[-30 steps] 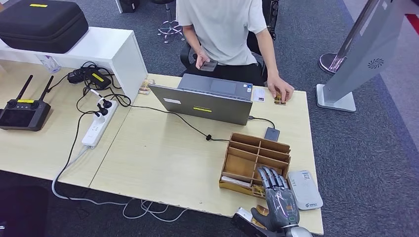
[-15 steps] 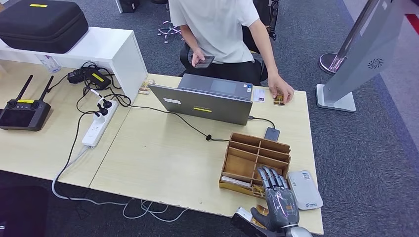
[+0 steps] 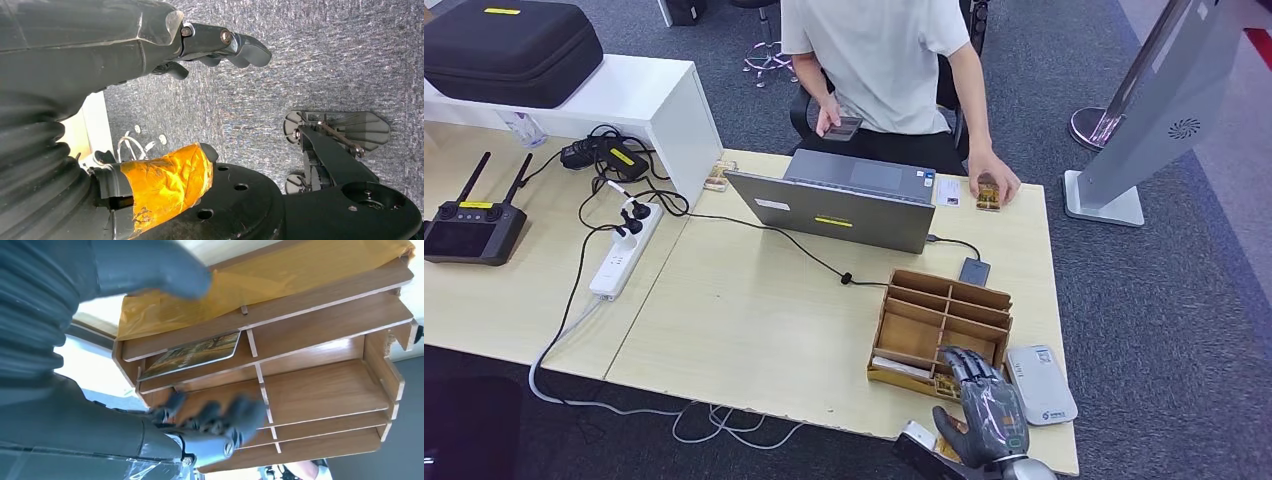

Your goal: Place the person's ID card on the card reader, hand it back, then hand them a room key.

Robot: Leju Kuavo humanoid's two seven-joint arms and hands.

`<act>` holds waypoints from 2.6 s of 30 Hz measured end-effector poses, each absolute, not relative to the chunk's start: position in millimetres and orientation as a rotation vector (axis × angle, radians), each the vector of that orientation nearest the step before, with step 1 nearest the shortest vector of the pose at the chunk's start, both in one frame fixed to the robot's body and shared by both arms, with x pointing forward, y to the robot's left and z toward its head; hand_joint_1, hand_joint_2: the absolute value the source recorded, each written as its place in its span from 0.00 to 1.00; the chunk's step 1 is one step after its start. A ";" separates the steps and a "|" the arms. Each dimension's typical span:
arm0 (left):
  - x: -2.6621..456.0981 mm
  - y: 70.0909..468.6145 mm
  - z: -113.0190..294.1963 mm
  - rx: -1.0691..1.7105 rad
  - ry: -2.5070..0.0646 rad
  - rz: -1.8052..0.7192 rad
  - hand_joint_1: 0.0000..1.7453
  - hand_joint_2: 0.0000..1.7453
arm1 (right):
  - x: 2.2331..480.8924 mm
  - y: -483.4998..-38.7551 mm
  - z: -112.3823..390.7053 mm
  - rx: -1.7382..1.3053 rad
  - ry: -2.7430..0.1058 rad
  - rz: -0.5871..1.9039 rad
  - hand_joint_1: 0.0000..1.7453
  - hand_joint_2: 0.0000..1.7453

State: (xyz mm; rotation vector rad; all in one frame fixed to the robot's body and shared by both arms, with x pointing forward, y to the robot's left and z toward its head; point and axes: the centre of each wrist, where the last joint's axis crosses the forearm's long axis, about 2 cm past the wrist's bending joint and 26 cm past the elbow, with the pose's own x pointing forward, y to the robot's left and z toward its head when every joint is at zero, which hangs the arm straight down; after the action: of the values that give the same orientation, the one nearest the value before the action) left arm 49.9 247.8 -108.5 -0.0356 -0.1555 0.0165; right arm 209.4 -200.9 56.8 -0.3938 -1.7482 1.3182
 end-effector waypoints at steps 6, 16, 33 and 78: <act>49.9 247.8 -108.5 -0.036 -0.156 0.020 0.00 1.00 | 210.2 -201.3 57.7 -0.390 -1.761 1.315 1.00 1.00; 49.9 247.8 -108.5 -0.036 -0.157 0.021 0.00 1.00 | 211.4 -203.1 58.2 -0.395 -1.763 1.305 1.00 1.00; 50.0 252.3 -108.8 0.011 -0.187 0.010 0.00 1.00 | 216.6 -201.6 61.7 -0.407 -1.761 1.292 1.00 1.00; 55.0 259.1 -108.7 0.005 -0.198 -0.179 0.00 1.00 | 418.6 -167.1 276.2 -0.751 -1.983 0.873 1.00 1.00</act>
State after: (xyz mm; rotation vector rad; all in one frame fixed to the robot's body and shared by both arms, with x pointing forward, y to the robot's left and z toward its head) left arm 55.0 259.1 -108.7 0.0052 -0.1985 -0.1788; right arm 418.6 -167.1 276.2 -0.7508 -1.9834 0.8732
